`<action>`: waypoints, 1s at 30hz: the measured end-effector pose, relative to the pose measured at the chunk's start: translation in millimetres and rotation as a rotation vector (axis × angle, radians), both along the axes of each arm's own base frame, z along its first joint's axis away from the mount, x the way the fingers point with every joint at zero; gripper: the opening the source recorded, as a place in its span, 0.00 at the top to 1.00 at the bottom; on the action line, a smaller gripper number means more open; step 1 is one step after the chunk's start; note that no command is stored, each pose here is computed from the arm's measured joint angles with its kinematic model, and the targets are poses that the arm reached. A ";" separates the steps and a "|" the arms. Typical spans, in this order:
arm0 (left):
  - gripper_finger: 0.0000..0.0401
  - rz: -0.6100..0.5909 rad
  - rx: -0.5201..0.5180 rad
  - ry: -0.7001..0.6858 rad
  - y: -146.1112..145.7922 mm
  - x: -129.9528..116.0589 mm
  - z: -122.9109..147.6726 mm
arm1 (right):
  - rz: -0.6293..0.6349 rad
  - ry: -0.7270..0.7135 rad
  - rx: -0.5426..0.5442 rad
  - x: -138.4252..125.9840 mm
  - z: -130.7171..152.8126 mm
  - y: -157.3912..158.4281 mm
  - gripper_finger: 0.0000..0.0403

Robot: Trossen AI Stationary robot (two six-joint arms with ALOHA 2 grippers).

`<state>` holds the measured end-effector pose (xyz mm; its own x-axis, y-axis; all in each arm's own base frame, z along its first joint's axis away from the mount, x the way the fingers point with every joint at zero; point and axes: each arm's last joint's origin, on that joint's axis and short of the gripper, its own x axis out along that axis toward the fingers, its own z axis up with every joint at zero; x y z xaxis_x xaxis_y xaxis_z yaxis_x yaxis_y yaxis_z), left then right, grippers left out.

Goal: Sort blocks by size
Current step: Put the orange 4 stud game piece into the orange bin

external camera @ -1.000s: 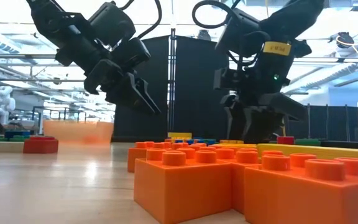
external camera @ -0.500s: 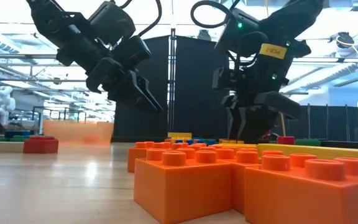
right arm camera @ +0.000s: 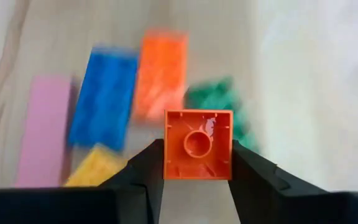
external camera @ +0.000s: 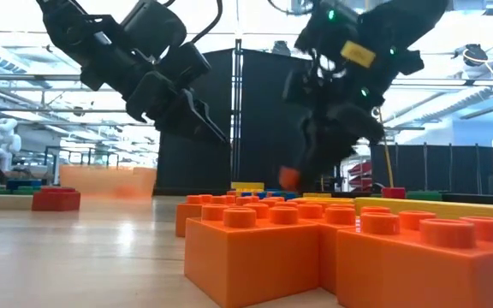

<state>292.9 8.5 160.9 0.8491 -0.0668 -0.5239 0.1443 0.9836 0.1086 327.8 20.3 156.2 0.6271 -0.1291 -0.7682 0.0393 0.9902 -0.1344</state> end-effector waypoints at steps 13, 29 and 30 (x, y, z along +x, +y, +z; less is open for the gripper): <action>0.44 0.000 0.007 -0.151 0.3 6.7 12.9 | 0.013 -0.257 -0.060 12.6 28.4 -4.5 0.66; 0.41 0.030 0.063 -0.187 1.8 8.0 16.1 | 0.041 -0.329 -0.084 16.8 34.9 -4.0 0.66; 0.41 0.031 0.062 -0.188 1.8 8.1 16.2 | 0.042 -0.332 -0.085 16.9 35.2 -4.0 0.66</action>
